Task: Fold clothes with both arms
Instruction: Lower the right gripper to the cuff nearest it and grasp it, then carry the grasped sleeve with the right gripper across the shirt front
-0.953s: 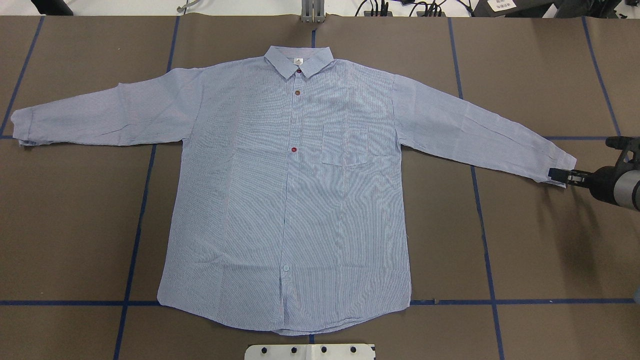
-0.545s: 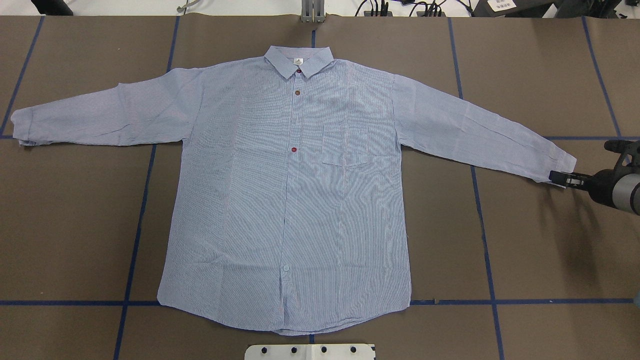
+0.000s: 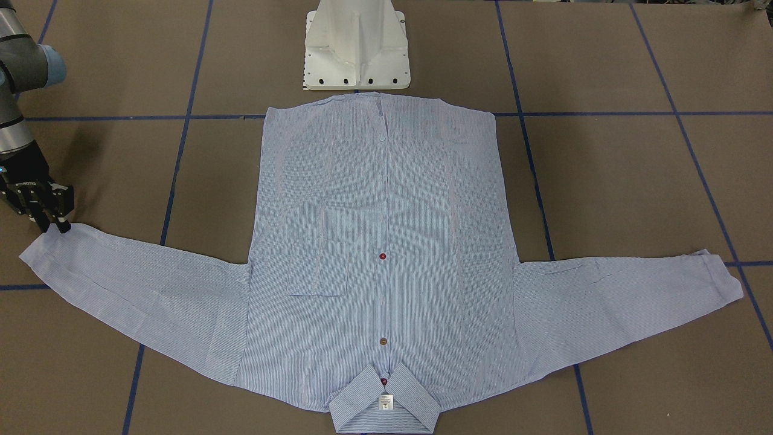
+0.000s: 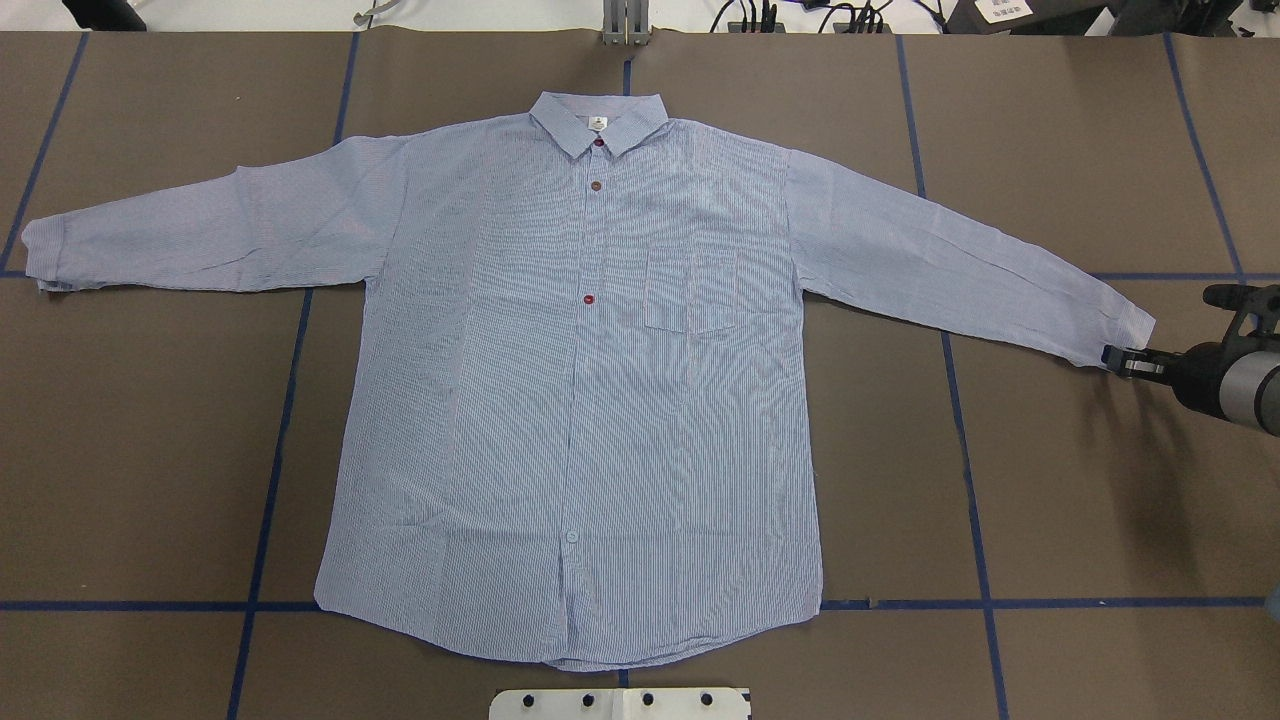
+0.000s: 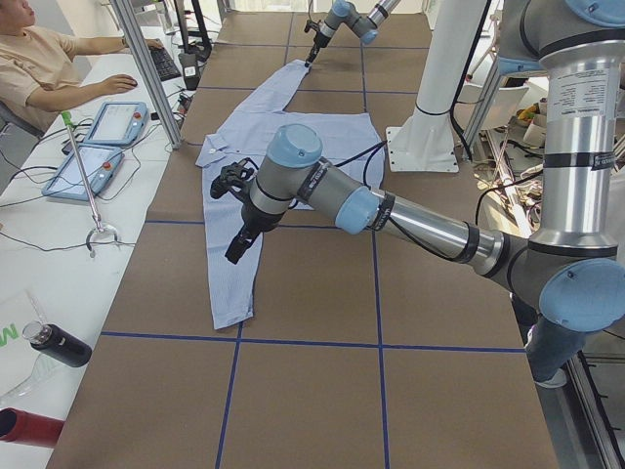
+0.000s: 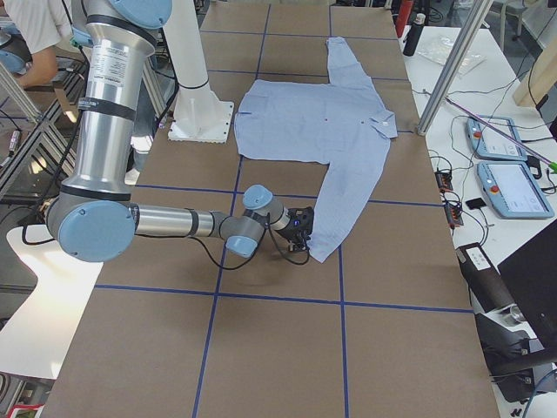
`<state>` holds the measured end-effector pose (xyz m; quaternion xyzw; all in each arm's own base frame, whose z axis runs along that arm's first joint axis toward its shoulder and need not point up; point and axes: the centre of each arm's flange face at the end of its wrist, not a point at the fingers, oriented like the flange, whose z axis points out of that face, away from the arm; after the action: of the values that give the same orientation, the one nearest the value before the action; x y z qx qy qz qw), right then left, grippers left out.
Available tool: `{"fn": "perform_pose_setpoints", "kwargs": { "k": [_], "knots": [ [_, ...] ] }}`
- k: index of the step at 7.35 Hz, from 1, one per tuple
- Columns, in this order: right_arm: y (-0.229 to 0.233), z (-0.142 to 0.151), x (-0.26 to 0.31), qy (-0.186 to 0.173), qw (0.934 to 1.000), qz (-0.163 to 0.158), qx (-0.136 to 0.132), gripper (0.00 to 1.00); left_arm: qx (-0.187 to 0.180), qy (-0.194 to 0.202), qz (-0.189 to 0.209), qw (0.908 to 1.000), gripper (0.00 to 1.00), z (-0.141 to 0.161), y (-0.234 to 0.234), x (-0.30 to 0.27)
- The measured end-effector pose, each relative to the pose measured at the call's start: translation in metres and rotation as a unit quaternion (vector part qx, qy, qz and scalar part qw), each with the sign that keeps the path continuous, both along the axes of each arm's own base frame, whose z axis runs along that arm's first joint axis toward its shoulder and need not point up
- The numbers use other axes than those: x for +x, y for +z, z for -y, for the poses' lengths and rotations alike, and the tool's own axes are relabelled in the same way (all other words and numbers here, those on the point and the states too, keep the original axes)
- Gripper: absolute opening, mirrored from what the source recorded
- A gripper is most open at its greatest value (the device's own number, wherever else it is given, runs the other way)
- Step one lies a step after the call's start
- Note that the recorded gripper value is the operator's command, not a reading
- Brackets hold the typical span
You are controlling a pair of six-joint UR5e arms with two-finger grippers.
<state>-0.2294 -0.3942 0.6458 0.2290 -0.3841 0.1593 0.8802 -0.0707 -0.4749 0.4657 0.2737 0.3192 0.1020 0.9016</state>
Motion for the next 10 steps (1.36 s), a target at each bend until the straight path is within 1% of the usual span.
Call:
{"fn": "perform_pose_setpoints", "kwargs": {
  "k": [2, 3, 4, 5, 6, 7, 8, 9, 10],
  "knots": [
    [0.001, -0.001, 0.001, -0.001, 1.0000, -0.001, 0.000, 0.00, 0.001, 0.000, 0.000, 1.0000, 1.00, 0.000, -0.001, 0.000],
    [-0.006, 0.000, 0.000, -0.002, 1.0000, 0.004, 0.003, 0.00, 0.001, -0.001, 0.000, 1.0000, 1.00, 0.000, -0.001, -0.001],
    [-0.020, 0.003, 0.000, -0.003, 0.9999, 0.010, 0.006, 0.00, 0.000, -0.001, 0.000, 1.0000, 1.00, 0.000, -0.001, -0.001],
    [-0.048, 0.012, -0.002, -0.003, 0.9999, 0.014, 0.006, 0.00, 0.000, -0.001, 0.000, 1.0000, 1.00, 0.000, 0.000, -0.001],
    [-0.094, 0.028, -0.013, -0.002, 0.9999, 0.010, 0.002, 0.00, -0.001, -0.001, 0.000, 1.0000, 1.00, 0.000, 0.001, -0.001],
    [-0.152, 0.055, -0.035, 0.001, 1.0000, 0.004, -0.005, 0.00, -0.002, -0.001, 0.000, 1.0000, 1.00, 0.000, 0.001, 0.000],
    [-0.217, 0.085, -0.066, 0.006, 0.9999, -0.006, -0.012, 0.00, -0.002, 0.000, 0.000, 1.0000, 1.00, 0.000, 0.001, 0.000],
    [-0.282, 0.109, -0.101, 0.010, 0.9995, -0.023, -0.018, 0.00, -0.002, -0.001, 0.000, 1.0000, 1.00, 0.000, 0.001, 0.000],
    [-0.343, 0.123, -0.138, 0.014, 0.9990, -0.036, -0.020, 0.00, -0.002, -0.001, 0.000, 1.0000, 1.00, 0.000, 0.002, 0.000]
  ]
}}
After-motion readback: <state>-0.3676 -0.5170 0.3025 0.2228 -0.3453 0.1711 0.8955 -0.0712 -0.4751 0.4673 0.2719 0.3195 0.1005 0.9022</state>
